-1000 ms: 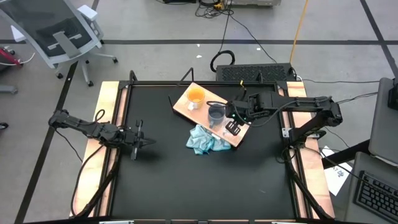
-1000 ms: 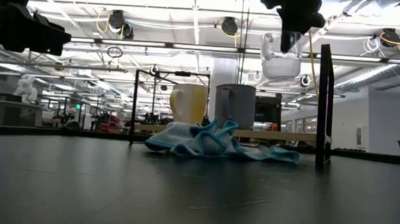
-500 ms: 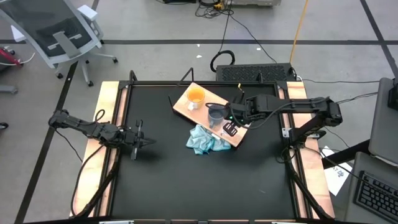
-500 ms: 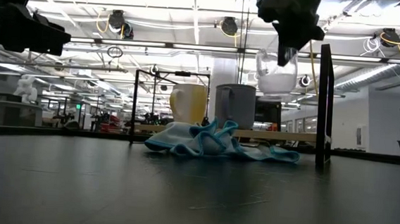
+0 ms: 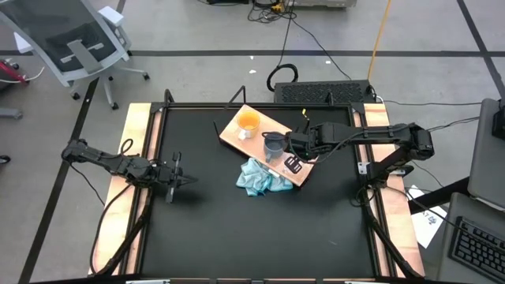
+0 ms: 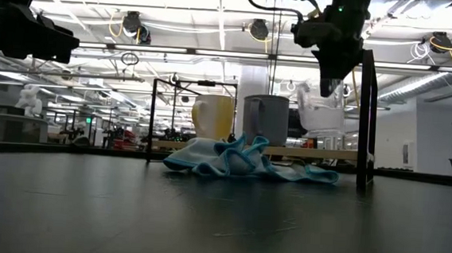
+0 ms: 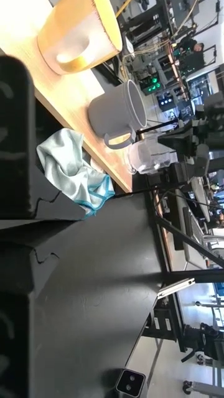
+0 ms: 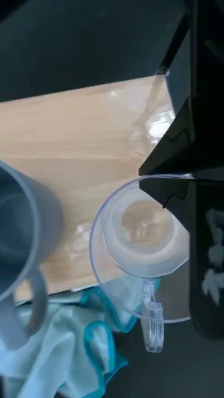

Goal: Stack small to large cups/mugs on shelf
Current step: Put the transparent mug on the shelf

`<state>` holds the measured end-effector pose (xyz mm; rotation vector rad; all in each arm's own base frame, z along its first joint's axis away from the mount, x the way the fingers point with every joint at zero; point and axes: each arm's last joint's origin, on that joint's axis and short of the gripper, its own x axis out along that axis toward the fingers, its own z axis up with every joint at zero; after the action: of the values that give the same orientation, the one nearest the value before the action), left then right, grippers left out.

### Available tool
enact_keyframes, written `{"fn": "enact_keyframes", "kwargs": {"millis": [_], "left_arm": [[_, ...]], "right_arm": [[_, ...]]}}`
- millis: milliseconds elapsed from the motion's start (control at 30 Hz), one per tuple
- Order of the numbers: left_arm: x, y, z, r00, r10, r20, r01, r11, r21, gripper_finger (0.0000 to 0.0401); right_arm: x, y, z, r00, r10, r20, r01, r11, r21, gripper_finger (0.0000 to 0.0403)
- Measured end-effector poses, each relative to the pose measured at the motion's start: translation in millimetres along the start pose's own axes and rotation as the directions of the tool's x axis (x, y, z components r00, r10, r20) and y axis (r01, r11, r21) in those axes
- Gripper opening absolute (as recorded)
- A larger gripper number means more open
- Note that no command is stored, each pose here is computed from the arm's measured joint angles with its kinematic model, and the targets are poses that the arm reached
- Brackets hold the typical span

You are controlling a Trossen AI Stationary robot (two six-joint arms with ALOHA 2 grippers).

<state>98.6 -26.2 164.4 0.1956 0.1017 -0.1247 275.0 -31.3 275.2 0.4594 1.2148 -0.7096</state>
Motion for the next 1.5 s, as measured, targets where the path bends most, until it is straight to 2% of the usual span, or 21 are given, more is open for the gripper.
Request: {"fn": "enact_keyframes", "kwargs": {"millis": [400, 833, 1100, 1333, 1500], "left_arm": [[0, 0, 0, 1.0, -0.001, -0.001, 0.001, 1.0, -0.008, 0.0027], [0, -1, 0, 1.0, -0.027, 0.0, 0.027, 1.0, -0.014, 0.0006], [0, -1, 0, 1.0, -0.027, -0.001, 0.027, 1.0, -0.013, 0.0027], [0, -1, 0, 1.0, -0.026, 0.003, 0.026, 1.0, -0.013, 0.001], [0, -1, 0, 1.0, -0.022, 0.006, 0.022, 1.0, -0.014, 0.0004]], "right_arm": [[6, 3, 2, 0.999, 0.031, 0.039, -0.028, 0.996, -0.08, 0.0], [14, 5, 1, 0.997, 0.048, 0.065, -0.04, 0.993, -0.114, 0.0], [24, -10, -15, 0.99, 0.079, 0.115, -0.068, 0.994, -0.09, 0.0], [18, -23, -26, 0.975, 0.124, 0.182, -0.11, 0.99, -0.083, 0.0], [18, -26, -28, 0.98, 0.132, 0.147, -0.119, 0.988, -0.094, 0.0]]}}
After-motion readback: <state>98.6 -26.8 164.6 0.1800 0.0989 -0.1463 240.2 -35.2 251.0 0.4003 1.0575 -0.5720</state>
